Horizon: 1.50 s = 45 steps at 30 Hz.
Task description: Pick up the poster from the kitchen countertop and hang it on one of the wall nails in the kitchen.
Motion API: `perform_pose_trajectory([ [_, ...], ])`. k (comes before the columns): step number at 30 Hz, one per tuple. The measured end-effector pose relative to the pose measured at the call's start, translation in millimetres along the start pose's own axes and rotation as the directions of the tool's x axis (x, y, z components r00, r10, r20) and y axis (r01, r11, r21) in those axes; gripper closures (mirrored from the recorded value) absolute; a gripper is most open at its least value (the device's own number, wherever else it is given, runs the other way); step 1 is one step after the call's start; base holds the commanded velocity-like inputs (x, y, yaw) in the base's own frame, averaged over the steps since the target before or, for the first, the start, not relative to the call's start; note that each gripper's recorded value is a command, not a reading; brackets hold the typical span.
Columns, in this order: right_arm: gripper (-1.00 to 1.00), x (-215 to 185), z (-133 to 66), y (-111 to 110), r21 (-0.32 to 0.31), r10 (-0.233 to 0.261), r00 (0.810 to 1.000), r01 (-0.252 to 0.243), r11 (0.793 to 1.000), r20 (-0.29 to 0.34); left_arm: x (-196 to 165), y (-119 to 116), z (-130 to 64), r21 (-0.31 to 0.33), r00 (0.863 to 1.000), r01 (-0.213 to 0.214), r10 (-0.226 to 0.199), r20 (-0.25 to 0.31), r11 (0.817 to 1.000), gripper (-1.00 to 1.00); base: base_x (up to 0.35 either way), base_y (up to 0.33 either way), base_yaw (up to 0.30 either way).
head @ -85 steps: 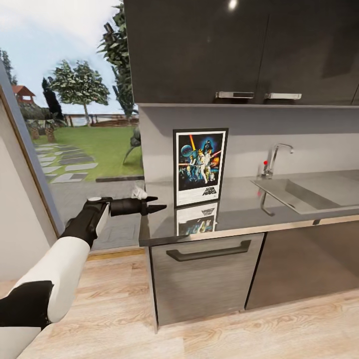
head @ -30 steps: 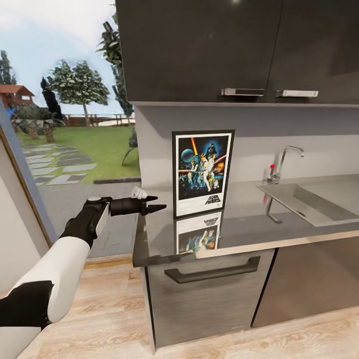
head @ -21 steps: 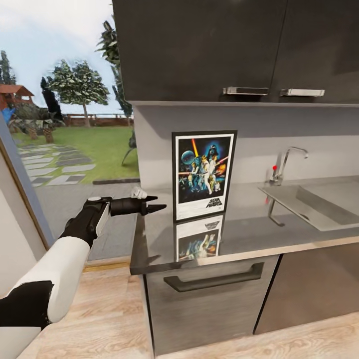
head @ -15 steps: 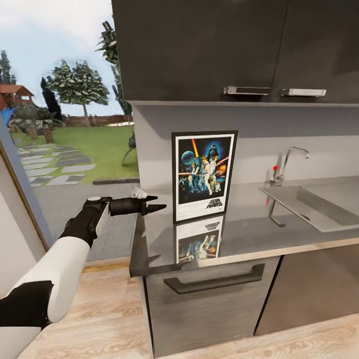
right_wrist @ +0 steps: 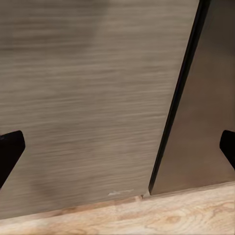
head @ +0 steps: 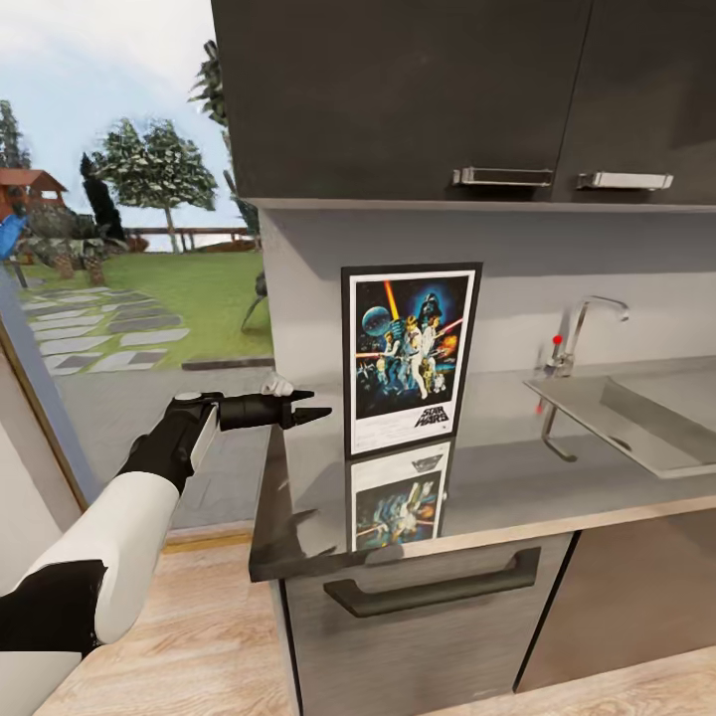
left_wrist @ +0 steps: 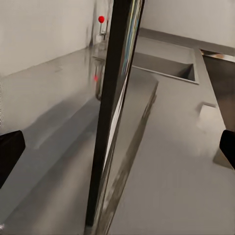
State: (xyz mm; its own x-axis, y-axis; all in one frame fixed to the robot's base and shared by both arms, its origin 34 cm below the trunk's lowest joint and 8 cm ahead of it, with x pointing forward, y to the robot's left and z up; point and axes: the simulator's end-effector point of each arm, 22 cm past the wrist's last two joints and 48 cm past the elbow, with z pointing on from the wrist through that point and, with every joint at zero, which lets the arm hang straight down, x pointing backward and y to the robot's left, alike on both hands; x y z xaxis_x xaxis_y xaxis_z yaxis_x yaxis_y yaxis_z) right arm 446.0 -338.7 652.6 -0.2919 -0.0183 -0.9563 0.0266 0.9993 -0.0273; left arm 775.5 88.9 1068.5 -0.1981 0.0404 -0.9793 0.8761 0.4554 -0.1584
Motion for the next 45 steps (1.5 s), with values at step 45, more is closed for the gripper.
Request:
perform_pose_trajectory([
  [45,-1.0,0.9,-0.3,-0.8,0.002,0.001,1.0,-0.001,1.0,-0.003,-1.3,-0.5,0.2,0.0,1.0,-0.004,0.004,0.001,1.0,-1.0,0.039,-0.062,0.0],
])
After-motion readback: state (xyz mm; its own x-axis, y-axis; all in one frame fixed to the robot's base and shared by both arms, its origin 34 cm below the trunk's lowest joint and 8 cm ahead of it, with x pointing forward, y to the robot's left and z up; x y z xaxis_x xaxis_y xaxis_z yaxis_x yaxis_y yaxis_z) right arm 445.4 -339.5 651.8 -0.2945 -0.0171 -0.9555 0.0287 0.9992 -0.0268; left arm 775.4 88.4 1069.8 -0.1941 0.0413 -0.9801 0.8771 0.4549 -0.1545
